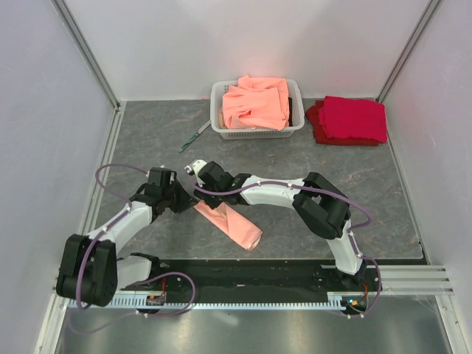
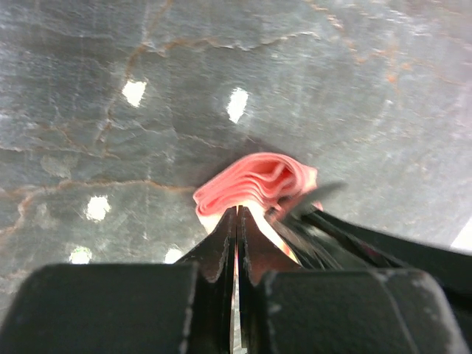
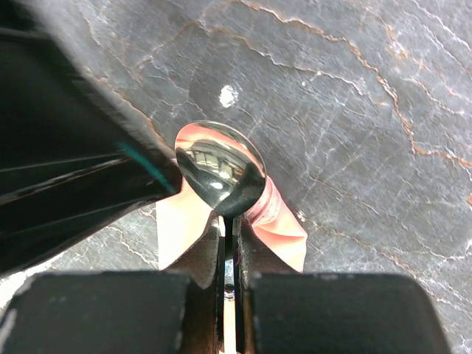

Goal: Fold the napkin into a case and place the utensils inside
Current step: Insert the spoon into the folded napkin.

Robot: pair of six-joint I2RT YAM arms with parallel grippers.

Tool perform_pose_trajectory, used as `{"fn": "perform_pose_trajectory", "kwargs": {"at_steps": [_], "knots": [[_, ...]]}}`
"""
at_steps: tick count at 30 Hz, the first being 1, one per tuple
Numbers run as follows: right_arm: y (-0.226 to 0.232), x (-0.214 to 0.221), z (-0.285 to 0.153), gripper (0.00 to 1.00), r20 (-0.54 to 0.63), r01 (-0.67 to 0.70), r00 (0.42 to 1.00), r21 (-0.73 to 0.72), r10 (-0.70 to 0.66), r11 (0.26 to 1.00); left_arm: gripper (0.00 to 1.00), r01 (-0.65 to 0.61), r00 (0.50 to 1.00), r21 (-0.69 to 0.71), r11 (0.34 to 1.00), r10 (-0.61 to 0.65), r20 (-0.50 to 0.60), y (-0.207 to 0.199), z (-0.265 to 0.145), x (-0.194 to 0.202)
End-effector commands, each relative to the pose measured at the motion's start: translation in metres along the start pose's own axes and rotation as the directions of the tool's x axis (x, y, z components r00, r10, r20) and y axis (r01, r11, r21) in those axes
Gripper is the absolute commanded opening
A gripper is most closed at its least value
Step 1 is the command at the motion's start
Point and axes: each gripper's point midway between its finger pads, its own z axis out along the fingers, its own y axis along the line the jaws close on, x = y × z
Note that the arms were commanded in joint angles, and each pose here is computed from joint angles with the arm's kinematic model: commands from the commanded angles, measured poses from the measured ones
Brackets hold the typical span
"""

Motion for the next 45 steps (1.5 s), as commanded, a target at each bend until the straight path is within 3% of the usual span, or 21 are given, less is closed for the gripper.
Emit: {"fn": "perform_pose_trajectory", "kwargs": {"at_steps": [1,6,16,23,27,36,45], "knots": [[0.001,-0.011,-0.011,0.00,0.015,-0.022,1.000,0.017,0.022,1.000,0.08,0.014,1.000,0.071,0.997,-0.016,0.021,-0.010,-0.014,0.002],[0.003,-0.013,-0.011,0.00,0.016,-0.033,0.999,0.012,0.033,0.999,0.02,0.060,0.998,0.088,0.994,-0.060,-0.004,-0.007,-0.014,0.012],[0.005,-0.017,-0.013,0.00,0.015,-0.042,0.999,0.006,0.042,0.999,0.02,0.048,0.998,0.176,0.983,-0.042,-0.036,-0.027,-0.002,0.009],[0.006,-0.025,-0.018,0.07,0.031,-0.056,0.998,0.007,0.056,0.998,0.02,0.063,0.998,0.149,0.987,-0.059,-0.034,-0.020,0.003,0.011],[0.006,-0.032,-0.024,0.07,0.049,-0.060,0.997,0.012,0.059,0.998,0.02,0.081,0.994,0.121,0.989,-0.072,-0.078,-0.012,0.010,0.020],[0.006,-0.050,-0.039,0.07,0.092,-0.056,0.994,0.015,0.054,0.998,0.02,0.048,0.998,0.153,0.987,-0.043,-0.038,-0.018,0.001,0.015],[0.004,-0.041,-0.043,0.05,0.086,-0.071,0.994,0.020,0.069,0.997,0.02,0.041,0.997,0.173,0.984,-0.029,-0.074,-0.031,0.005,0.016]]}}
